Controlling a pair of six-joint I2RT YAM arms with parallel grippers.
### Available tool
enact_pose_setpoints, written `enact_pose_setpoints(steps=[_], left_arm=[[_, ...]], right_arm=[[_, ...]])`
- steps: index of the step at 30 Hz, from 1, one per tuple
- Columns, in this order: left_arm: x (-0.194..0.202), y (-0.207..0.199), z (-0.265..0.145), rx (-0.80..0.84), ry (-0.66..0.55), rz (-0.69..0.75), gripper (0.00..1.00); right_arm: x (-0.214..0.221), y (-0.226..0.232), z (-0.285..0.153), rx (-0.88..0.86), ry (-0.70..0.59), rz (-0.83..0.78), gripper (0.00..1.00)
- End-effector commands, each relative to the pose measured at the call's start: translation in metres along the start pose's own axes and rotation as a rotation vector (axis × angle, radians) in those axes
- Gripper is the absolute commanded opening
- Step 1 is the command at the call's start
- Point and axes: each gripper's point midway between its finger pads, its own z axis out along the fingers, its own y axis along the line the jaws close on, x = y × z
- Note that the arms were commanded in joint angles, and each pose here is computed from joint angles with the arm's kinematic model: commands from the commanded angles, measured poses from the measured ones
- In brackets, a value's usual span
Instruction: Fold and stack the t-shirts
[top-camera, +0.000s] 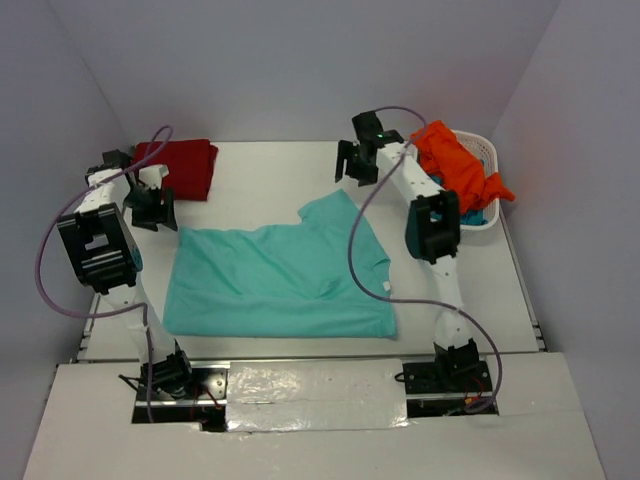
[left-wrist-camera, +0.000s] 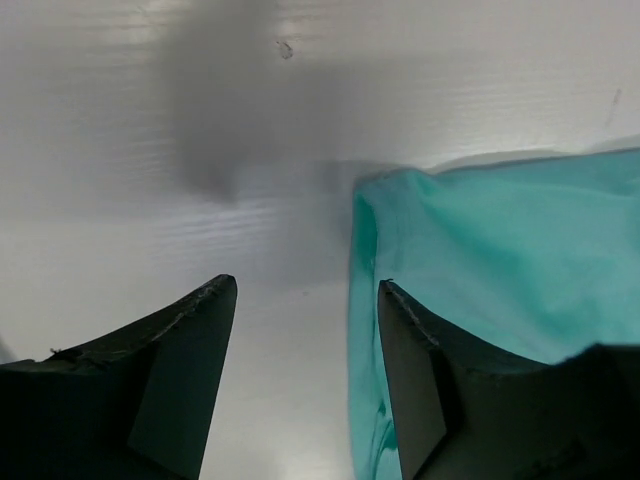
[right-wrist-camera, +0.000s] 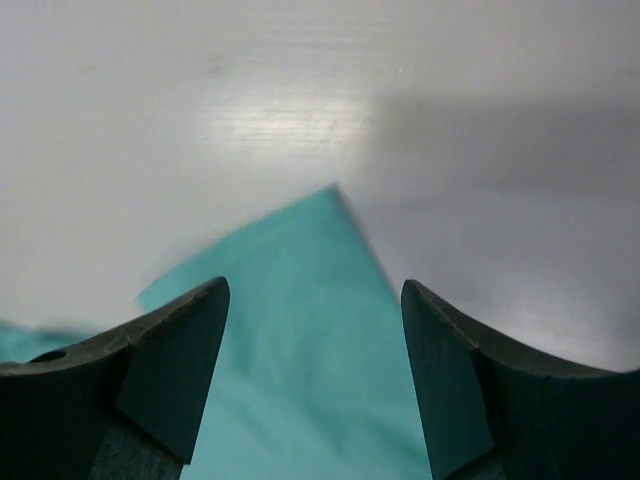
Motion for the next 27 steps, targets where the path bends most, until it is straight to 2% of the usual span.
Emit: enact_pose_setpoints(steps=[1, 5, 9, 10, 14, 17, 18, 20, 21, 22, 23, 24, 25, 26, 27], left_arm=[[-0.012, -0.010, 0.013, 0.066, -0.053, -0.083, 0.72], [-0.018, -0.013, 0.027, 0.114, -0.068, -0.121, 0.74], [-0.016, -0.023, 0.040, 0.164, -0.062, -0.158, 0.74], [-0.014, -0.025, 0.043, 0.166, -0.059, -0.159, 0.74], [-0.017, -0.034, 0.051, 0.192, -0.052, -0.163, 0.73], [-0.013, -0.041, 0.054, 0.199, -0.031, -0.150, 0.72], [-0.009, -0.045, 0.054, 0.207, -0.011, -0.148, 0.70], [0.001, -0.051, 0.054, 0.234, 0.026, -0.145, 0.68], [0.011, -0.055, 0.055, 0.248, 0.055, -0.150, 0.65], [0.014, -0.057, 0.056, 0.253, 0.063, -0.139, 0.63], [0.017, -0.058, 0.059, 0.255, 0.071, -0.131, 0.54], [0.021, -0.061, 0.062, 0.258, 0.084, -0.124, 0.48], [0.025, -0.063, 0.064, 0.263, 0.100, -0.118, 0.40], [0.025, -0.066, 0.065, 0.277, 0.103, -0.109, 0.21], [0.025, -0.066, 0.066, 0.278, 0.100, -0.102, 0.06]], right_arm=[[0.005, -0.009, 0.042, 0.083, 0.087, 0.002, 0.77], [0.022, -0.013, 0.084, 0.065, 0.100, 0.031, 0.76], [0.042, -0.007, 0.093, 0.103, 0.130, -0.026, 0.75], [0.034, 0.000, 0.092, 0.090, 0.112, -0.049, 0.74], [0.064, 0.003, 0.099, 0.096, 0.195, -0.074, 0.71], [0.069, 0.000, 0.093, 0.104, 0.200, -0.073, 0.61], [0.068, 0.003, 0.092, 0.101, 0.200, -0.076, 0.51], [0.071, 0.000, 0.093, 0.106, 0.218, -0.079, 0.39], [0.070, 0.000, 0.094, 0.106, 0.216, -0.080, 0.28], [0.069, -0.001, 0.094, 0.110, 0.211, -0.082, 0.21], [0.064, 0.001, 0.091, 0.107, 0.192, -0.082, 0.08], [0.066, -0.002, 0.092, 0.116, 0.195, -0.082, 0.02], [0.065, -0.002, 0.090, 0.118, 0.188, -0.084, 0.00], [0.059, -0.002, 0.084, 0.114, 0.174, -0.084, 0.00], [0.057, -0.008, 0.081, 0.136, 0.168, -0.082, 0.00]])
